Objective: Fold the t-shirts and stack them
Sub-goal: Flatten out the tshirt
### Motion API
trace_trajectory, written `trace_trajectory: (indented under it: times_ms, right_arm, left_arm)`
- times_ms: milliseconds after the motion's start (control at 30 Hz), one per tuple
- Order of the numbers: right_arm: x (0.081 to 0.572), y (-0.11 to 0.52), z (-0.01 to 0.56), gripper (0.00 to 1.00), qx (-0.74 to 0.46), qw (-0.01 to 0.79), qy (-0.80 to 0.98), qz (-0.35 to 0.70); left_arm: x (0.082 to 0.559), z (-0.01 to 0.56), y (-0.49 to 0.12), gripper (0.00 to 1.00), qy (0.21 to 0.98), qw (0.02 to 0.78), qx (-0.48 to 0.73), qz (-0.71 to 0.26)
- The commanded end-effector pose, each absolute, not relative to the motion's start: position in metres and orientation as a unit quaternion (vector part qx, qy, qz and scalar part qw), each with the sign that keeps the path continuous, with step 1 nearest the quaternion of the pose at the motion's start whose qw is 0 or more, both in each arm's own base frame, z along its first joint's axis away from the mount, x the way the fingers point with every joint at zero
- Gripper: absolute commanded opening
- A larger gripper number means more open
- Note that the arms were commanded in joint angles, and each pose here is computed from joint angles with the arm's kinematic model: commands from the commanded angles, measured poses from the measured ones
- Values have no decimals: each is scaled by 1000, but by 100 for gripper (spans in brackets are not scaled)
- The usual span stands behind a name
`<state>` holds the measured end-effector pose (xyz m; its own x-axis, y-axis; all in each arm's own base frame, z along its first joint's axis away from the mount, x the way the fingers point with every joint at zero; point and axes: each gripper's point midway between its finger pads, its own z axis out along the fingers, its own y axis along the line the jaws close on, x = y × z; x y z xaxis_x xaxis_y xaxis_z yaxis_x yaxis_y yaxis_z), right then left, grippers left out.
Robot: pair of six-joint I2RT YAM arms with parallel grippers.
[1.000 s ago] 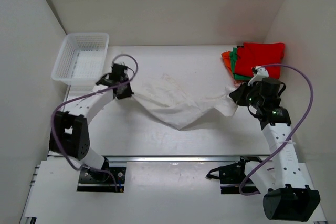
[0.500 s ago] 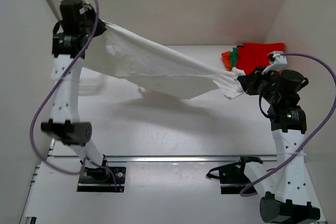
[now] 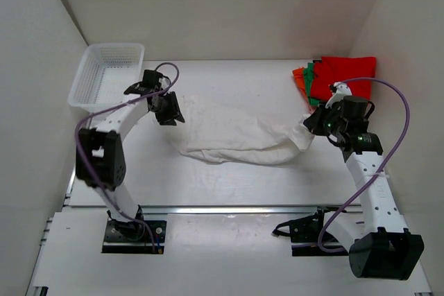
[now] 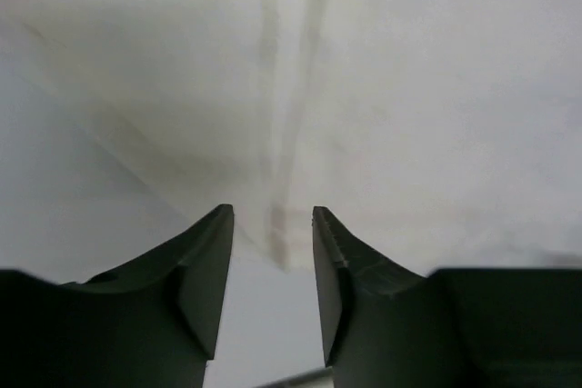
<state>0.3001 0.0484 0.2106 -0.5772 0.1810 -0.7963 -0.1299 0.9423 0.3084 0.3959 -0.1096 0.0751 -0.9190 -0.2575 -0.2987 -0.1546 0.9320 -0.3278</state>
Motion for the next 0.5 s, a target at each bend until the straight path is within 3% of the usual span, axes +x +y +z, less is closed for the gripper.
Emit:
trace_trajectory:
  times_ms: [0,233,467]
  right_arm:
    - [315,48,224,0,0,498,852,160]
    - [309,58,210,0,-2,490,855,173]
    - [308,63,204,0,-1,486,854,185]
  left_arm:
    - [373,116,-151,48,936,212,-111,-260]
    - [327,94,-179,51,934,176,-131,-281]
    - [332,75,-182,48,939,189,-140,-252]
